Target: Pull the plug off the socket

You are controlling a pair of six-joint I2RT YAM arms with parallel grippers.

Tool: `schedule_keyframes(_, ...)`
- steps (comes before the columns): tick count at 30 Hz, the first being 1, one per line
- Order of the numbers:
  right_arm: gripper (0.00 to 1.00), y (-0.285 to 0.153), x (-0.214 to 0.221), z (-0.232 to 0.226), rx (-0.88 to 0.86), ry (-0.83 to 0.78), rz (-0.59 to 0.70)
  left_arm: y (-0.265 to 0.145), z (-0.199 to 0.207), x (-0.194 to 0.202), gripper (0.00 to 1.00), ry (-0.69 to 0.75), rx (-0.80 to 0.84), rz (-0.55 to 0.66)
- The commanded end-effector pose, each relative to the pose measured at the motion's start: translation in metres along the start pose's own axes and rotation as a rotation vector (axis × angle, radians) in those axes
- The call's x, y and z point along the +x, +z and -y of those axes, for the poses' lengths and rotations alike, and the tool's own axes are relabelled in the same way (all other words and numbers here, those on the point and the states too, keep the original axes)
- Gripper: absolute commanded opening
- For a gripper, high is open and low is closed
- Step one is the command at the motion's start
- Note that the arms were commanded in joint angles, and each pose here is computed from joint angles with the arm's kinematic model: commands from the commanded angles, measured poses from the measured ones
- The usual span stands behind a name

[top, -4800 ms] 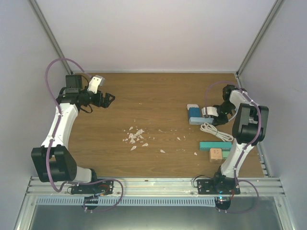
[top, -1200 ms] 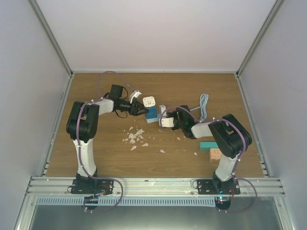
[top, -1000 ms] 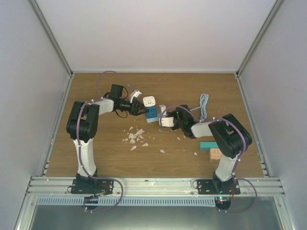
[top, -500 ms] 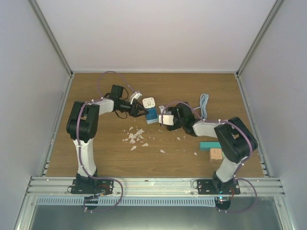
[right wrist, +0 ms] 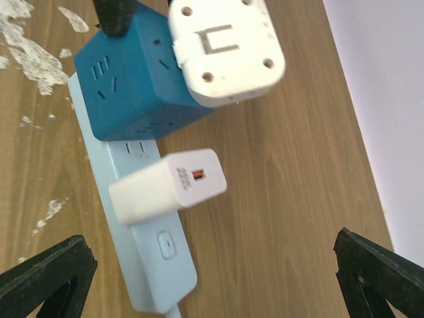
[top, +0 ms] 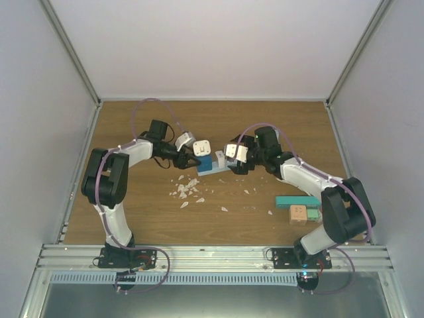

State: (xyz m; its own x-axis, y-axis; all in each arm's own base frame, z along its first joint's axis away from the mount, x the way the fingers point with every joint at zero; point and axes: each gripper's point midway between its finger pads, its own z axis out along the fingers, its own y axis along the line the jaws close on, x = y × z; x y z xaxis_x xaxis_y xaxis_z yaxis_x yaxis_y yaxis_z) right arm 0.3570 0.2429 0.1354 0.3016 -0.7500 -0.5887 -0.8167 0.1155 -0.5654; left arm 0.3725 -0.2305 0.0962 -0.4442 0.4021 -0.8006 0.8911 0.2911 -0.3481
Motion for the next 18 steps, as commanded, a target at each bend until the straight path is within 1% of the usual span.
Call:
schedule_keyframes(1,1.0,-0.019,-0.004,-0.02,-0.13,0.138,0.028,-0.01,0.017,0.01,0.43,0.151,-0.041,-0.045)
schedule_keyframes(5,1.0,-0.026,-0.001,-0.027,-0.154,0.163,0.019,-0.018,0.027,0.022,0.43,0.284,-0.082,-0.07)
schedule_keyframes(9,1.0,-0.028,0.0,-0.032,-0.208,0.189,0.016,-0.024,0.033,0.032,0.43,0.379,-0.122,-0.092)
schedule_keyframes(14,1.0,-0.03,-0.016,-0.043,-0.327,0.188,0.087,-0.031,0.04,0.042,0.43,0.51,-0.183,-0.104)
schedule_keyframes(18,0.99,-0.02,-0.035,-0.048,-0.422,0.227,0.154,-0.034,0.044,0.046,0.43,0.555,-0.2,-0.101)
